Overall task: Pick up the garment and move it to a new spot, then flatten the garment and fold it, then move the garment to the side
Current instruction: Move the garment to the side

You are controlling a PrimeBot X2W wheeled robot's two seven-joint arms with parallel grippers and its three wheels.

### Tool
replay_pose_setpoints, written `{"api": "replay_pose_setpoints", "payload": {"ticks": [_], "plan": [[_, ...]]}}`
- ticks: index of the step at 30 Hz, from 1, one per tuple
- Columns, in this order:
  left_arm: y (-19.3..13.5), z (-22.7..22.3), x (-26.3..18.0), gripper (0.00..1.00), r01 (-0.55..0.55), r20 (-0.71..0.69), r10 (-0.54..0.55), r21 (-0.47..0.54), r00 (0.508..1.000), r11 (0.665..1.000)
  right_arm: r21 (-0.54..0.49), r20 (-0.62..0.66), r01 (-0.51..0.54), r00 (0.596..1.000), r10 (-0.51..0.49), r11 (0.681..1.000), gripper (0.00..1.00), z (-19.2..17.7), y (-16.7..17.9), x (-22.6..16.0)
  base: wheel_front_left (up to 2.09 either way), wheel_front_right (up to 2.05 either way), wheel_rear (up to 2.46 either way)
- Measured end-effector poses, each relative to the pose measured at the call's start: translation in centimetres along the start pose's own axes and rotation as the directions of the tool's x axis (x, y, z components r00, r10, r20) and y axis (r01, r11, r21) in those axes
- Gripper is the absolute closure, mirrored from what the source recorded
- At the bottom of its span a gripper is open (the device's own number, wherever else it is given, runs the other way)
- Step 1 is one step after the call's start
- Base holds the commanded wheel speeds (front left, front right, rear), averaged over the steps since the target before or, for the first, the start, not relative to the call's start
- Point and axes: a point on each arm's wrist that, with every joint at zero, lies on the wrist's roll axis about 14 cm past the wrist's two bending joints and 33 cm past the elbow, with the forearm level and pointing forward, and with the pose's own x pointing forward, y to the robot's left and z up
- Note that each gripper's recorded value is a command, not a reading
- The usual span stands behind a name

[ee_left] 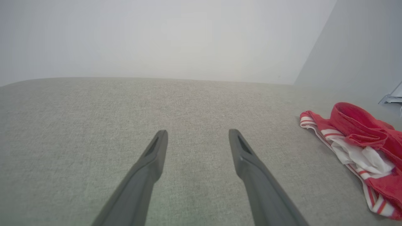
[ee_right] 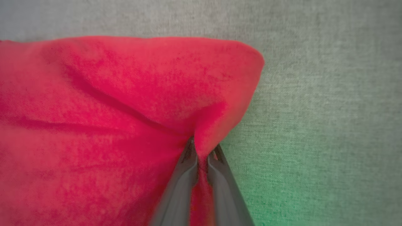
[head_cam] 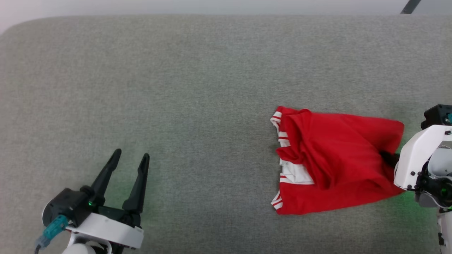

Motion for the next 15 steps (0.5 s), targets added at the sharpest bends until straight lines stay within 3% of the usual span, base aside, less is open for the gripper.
{"api": "replay_pose_setpoints", "payload": {"ticks": [7, 15], "plan": [[-1.6, 0.4, 1.2, 0.0, 0.057, 0.017, -0.057, -0.003, 0.998, 0.998, 0.039, 0.154, 0.003, 0.988, -0.009, 0.999, 1.0, 1.0, -1.5, -2.0, 0.0, 0.0, 0.0], [-4.7, 1.1, 4.0, 0.0, 0.184, 0.047, -0.184, 0.02, 0.982, 0.983, 0.154, 0.282, 0.142, 0.942, -0.181, 0.978, 1.0, 1.4, -8.6, -6.6, 0.0, 0.0, 0.0]]}}
